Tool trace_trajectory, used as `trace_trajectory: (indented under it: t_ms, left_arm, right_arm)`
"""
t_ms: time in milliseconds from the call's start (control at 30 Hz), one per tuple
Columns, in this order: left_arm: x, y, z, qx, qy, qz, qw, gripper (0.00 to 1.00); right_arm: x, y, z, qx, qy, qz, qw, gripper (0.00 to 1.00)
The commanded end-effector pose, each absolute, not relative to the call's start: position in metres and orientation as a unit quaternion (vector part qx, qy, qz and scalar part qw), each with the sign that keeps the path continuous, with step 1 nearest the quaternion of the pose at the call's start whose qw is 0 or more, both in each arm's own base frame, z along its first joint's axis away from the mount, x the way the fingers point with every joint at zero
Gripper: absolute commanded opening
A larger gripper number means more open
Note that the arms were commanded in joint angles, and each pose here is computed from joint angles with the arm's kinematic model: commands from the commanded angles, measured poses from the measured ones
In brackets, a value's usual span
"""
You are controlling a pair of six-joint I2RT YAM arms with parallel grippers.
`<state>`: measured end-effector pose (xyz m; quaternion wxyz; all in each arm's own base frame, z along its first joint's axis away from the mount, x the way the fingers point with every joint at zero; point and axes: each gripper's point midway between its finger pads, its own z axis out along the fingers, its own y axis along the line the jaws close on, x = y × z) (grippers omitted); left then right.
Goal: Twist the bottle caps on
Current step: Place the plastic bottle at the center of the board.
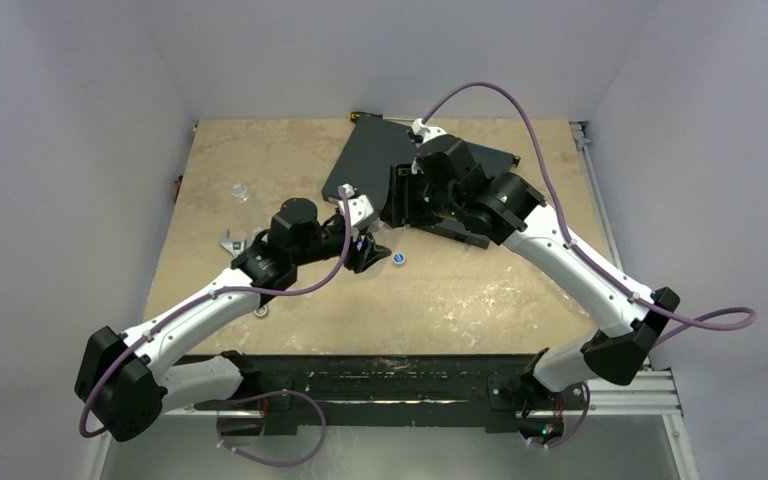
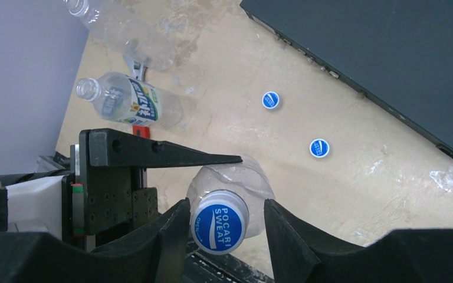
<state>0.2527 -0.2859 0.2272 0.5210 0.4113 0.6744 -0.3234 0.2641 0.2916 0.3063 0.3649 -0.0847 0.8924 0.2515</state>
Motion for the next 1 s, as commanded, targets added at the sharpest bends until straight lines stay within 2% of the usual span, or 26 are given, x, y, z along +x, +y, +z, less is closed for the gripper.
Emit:
trace_trajectory:
  t_ms: [0, 133, 233, 367, 400, 467, 533, 567, 600, 800, 967]
  left_arm:
    - [0.253, -0.29, 0.239, 0.409, 0.659, -0.33, 0.538, 0.0]
    - [0.256, -0.289, 0.236, 0.406, 0.665, -0.326, 0.535, 0.0]
    - [0.256, -0.291, 0.237, 0.406, 0.664, -0.329, 0.536, 0.0]
    - [0.254, -0.291, 0.236, 0.407, 0.664, -0.331, 0.533, 0.0]
    - [0.254, -0.29, 0.237, 0.404, 0.666, -0.332, 0.532, 0.03]
    - [0.256, -0.288, 0.24, 0.389, 0.673, -0.332, 0.535, 0.29]
    - [0.258, -0.286, 0.245, 0.365, 0.682, -0.335, 0.538, 0.48]
    - [0.26, -0.285, 0.247, 0.356, 0.685, -0.334, 0.541, 0.63]
    - [0.261, -0.283, 0.25, 0.348, 0.689, -0.33, 0.544, 0.69]
    - [0.27, -0.265, 0.271, 0.296, 0.699, -0.307, 0.574, 0.88]
    - [0.271, -0.261, 0.272, 0.279, 0.705, -0.31, 0.573, 0.9]
  right_arm:
    - [0.268, 0.299, 0.319, -0.087, 0.883, 0.258, 0.383, 0.51]
    - [0.265, 0.3, 0.313, -0.094, 0.887, 0.249, 0.379, 0.51]
    - [0.265, 0.298, 0.311, -0.091, 0.888, 0.243, 0.38, 0.46]
    - [0.269, 0.291, 0.311, -0.08, 0.889, 0.226, 0.39, 0.2]
    - [0.267, 0.291, 0.311, -0.08, 0.89, 0.229, 0.387, 0.14]
    - [0.268, 0.285, 0.312, -0.072, 0.89, 0.221, 0.392, 0.05]
    - [0.27, 0.276, 0.312, -0.065, 0.892, 0.209, 0.395, 0.02]
    - [0.272, 0.27, 0.311, -0.06, 0.894, 0.202, 0.396, 0.01]
    - [0.275, 0.261, 0.31, -0.052, 0.896, 0.193, 0.397, 0.0]
    - [0.296, 0.171, 0.3, 0.017, 0.902, 0.11, 0.417, 0.0]
    - [0.315, 0.083, 0.293, 0.095, 0.899, 0.01, 0.427, 0.0]
